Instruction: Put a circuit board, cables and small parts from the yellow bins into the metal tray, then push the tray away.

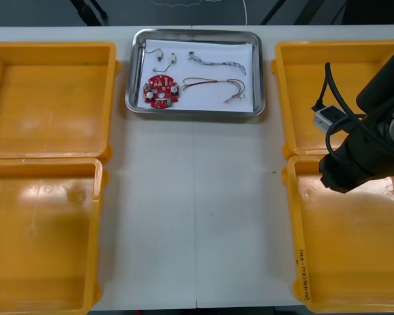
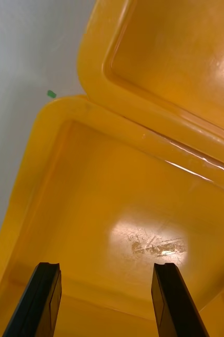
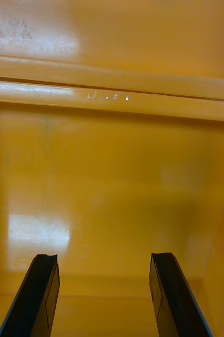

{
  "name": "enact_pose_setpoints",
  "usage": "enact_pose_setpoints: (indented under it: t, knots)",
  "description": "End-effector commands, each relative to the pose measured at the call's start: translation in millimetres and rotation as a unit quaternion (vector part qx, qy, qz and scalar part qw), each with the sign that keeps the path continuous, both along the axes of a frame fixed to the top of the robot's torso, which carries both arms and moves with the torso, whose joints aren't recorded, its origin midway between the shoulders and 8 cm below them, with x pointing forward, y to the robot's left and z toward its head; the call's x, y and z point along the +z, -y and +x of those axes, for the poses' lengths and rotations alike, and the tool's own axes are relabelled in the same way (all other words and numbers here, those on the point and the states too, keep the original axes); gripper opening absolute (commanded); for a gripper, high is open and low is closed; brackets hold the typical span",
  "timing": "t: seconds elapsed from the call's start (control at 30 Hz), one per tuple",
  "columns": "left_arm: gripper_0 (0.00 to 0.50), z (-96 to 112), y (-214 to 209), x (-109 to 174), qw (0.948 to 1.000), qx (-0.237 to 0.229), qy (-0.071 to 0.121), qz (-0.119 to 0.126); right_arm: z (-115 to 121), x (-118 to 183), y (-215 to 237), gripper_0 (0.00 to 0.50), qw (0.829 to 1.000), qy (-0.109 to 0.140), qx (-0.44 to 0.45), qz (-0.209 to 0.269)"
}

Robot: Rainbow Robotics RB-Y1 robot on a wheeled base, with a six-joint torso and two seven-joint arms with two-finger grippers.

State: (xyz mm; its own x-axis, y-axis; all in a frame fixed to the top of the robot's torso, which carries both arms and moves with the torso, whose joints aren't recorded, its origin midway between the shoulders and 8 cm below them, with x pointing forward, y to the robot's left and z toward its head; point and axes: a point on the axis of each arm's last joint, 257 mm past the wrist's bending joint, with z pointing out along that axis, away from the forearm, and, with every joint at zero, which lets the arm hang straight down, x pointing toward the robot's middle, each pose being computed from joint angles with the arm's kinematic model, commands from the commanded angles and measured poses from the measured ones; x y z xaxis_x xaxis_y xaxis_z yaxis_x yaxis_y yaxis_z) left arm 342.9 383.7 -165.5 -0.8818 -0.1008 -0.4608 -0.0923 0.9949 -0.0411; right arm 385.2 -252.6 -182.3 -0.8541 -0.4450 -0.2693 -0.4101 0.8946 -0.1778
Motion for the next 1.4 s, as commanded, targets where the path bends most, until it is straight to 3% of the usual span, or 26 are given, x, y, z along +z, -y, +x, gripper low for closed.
enact_pose_setpoints:
  t: [0.03,0.4,0.87,1.4]
  knots:
    - [0.500,-5.6,-14.2,13.0,0.9980,-0.040,0.006,0.050,0.4,5.0,31.3,0.500,0.997,0.008,-0.071,0.012]
    - [0.500,-5.6,-14.2,13.0,0.9980,-0.040,0.006,0.050,-0.3,-4.9,60.9,0.500,0.988,0.027,-0.142,0.050]
    - [0.500,-5.6,-14.2,13.0,0.9980,-0.040,0.006,0.050,5.8,-4.5,66.1,0.500,0.975,0.046,-0.197,0.089]
    - [0.500,-5.6,-14.2,13.0,0.9980,-0.040,0.006,0.050,10.5,-8.5,60.3,0.500,0.973,0.054,-0.205,0.096]
